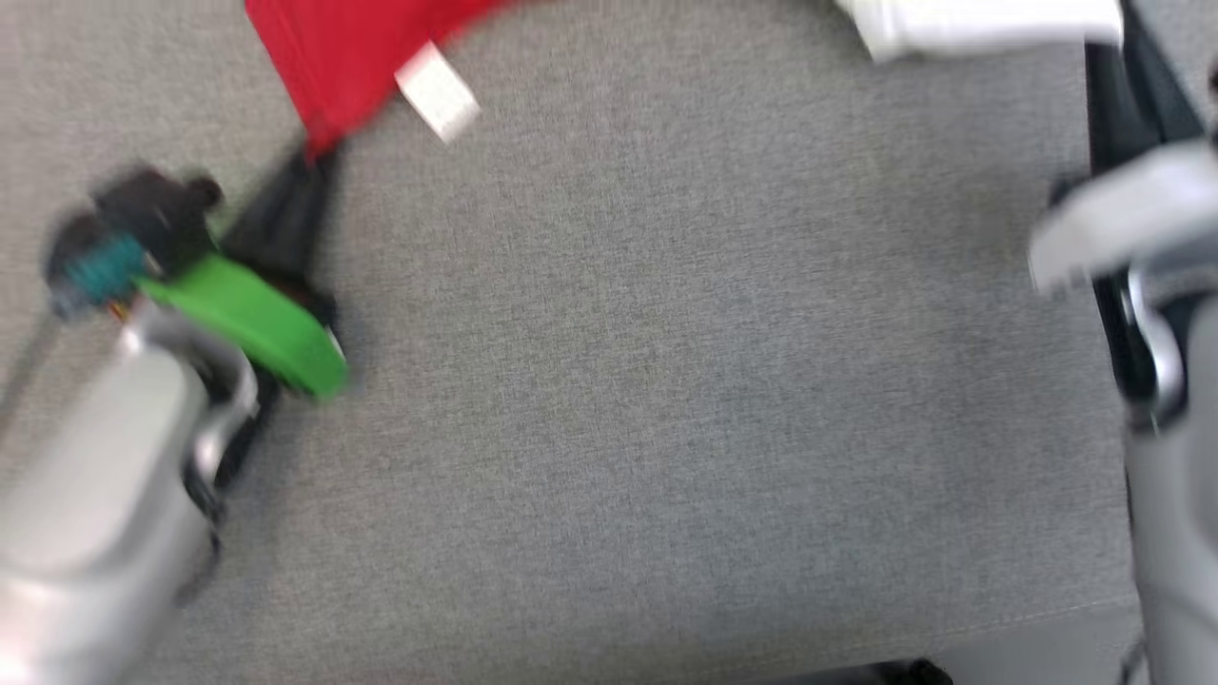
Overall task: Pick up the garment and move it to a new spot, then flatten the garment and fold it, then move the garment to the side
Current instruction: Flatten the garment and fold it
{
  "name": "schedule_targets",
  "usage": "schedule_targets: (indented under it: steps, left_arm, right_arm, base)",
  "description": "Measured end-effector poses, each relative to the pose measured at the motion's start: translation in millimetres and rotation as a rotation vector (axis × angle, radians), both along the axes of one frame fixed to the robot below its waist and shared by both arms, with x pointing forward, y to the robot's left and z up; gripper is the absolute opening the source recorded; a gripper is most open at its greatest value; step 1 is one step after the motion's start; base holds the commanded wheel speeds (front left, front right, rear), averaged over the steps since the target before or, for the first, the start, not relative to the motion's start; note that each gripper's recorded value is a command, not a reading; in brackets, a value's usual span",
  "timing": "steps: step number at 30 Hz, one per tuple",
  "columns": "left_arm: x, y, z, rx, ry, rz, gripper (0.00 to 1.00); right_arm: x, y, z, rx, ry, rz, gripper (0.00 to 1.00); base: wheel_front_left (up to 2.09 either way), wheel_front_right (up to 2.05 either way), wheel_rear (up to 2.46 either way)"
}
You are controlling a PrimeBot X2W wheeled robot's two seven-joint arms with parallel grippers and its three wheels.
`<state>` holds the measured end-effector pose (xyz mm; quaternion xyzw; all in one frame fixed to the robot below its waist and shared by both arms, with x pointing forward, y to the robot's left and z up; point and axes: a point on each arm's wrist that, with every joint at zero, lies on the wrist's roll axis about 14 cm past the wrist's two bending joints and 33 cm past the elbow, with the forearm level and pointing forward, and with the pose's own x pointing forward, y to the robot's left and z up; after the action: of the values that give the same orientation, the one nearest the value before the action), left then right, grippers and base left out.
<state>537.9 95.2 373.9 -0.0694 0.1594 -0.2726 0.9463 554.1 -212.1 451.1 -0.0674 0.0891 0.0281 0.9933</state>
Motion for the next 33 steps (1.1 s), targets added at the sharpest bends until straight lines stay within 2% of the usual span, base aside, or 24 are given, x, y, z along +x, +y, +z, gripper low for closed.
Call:
schedule_targets:
  steps: [4,10,14,17,22,26,33]
  left_arm:
    - [-63,-13,11,-0.034,0.067,-0.01,0.0]
    - [-147,-4,44,-0.055,0.126,0.061,0.0]
    - [-198,-6,61,-0.11,0.197,0.109,0.0]
    - [-215,-10,76,-0.155,0.209,0.126,0.0]
    - [-214,0,81,-0.138,0.218,0.141,0.0]
    - [-188,3,87,-0.122,0.203,0.121,0.0]
    - [-148,-6,83,-0.098,0.22,0.06,0.0]
  right_arm:
    - [-77,-23,13,-0.011,0.057,-0.059,0.0]
    - [-178,-16,16,0.044,0.169,-0.098,0.0]
    - [-225,-10,18,0.084,0.225,-0.114,0.0]
    - [-240,-8,18,0.089,0.251,-0.113,0.0]
    - [-233,-4,19,0.087,0.251,-0.093,0.0]
    - [-199,1,27,0.065,0.218,-0.047,0.0]
    - [-135,7,25,0.009,0.244,0.025,0.0]
  base:
    - [0.0,0.0,0.0]
    - [0.0,0.0,0.0]
    - [0.0,0.0,0.0]
    - [0.0,0.0,0.0]
    - [0.0,0.0,0.0]
    - [0.0,0.0,0.0]
    - [0.0,0.0,0.0]
